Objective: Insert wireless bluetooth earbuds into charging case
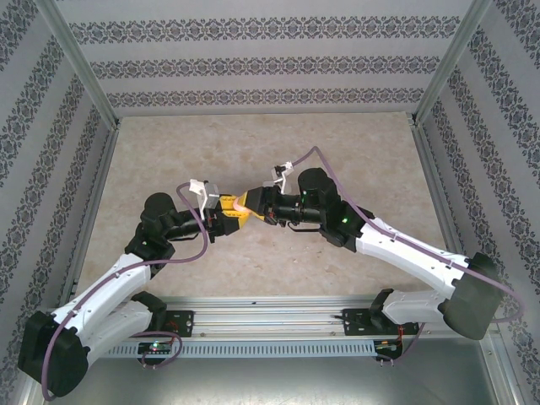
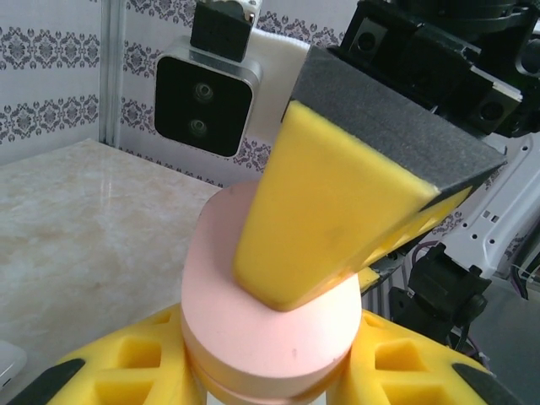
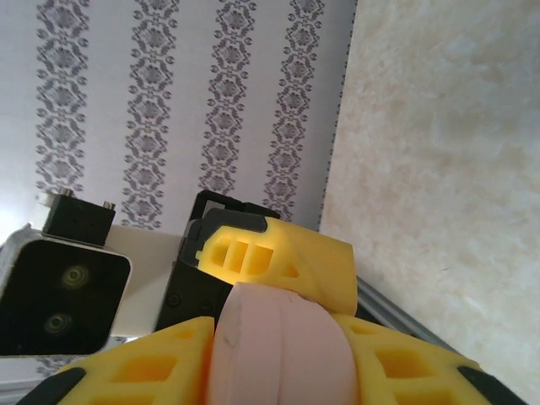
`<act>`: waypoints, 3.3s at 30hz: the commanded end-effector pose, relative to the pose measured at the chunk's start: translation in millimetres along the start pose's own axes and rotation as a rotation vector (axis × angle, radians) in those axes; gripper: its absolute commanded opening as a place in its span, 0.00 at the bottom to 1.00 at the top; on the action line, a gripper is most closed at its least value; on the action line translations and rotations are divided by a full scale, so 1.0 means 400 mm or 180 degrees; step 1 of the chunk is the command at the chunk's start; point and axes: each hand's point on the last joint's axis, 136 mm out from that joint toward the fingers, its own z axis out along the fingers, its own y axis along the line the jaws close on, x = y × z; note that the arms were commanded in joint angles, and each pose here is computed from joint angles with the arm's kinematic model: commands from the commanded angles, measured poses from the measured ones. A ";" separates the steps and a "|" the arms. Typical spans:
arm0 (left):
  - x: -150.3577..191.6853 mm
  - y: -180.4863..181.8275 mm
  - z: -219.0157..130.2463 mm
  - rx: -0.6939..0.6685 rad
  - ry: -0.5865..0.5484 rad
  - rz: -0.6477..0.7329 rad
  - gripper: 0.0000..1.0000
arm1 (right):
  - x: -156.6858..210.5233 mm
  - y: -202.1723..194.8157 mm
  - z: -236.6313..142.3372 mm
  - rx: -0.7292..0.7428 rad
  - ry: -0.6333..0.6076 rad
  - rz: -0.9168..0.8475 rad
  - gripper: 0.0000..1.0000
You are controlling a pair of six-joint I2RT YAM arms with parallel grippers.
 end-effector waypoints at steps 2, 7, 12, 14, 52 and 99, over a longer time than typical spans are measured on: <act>-0.062 -0.035 -0.004 0.0078 -0.0140 0.0217 0.28 | 0.009 0.002 0.000 -0.0083 0.0009 0.0031 0.23; -0.059 -0.045 -0.014 0.0075 -0.0106 0.0303 0.41 | -0.014 -0.006 -0.010 -0.0097 -0.0131 0.0110 0.21; -0.043 -0.041 -0.030 -0.0059 -0.0033 0.0420 0.55 | -0.051 -0.048 -0.038 0.0045 -0.0357 0.0194 0.19; -0.032 -0.039 -0.037 -0.0124 -0.0007 0.0446 0.59 | -0.067 -0.074 -0.050 0.0143 -0.0453 0.0216 0.18; 0.142 0.115 -0.122 -0.1369 0.0410 0.0371 0.56 | -0.108 -0.742 0.157 0.1675 0.0155 0.0780 0.24; 0.155 0.520 -0.410 -0.3853 0.0303 0.0058 1.00 | -0.315 -0.548 -0.646 0.3491 -0.2548 -0.2334 0.98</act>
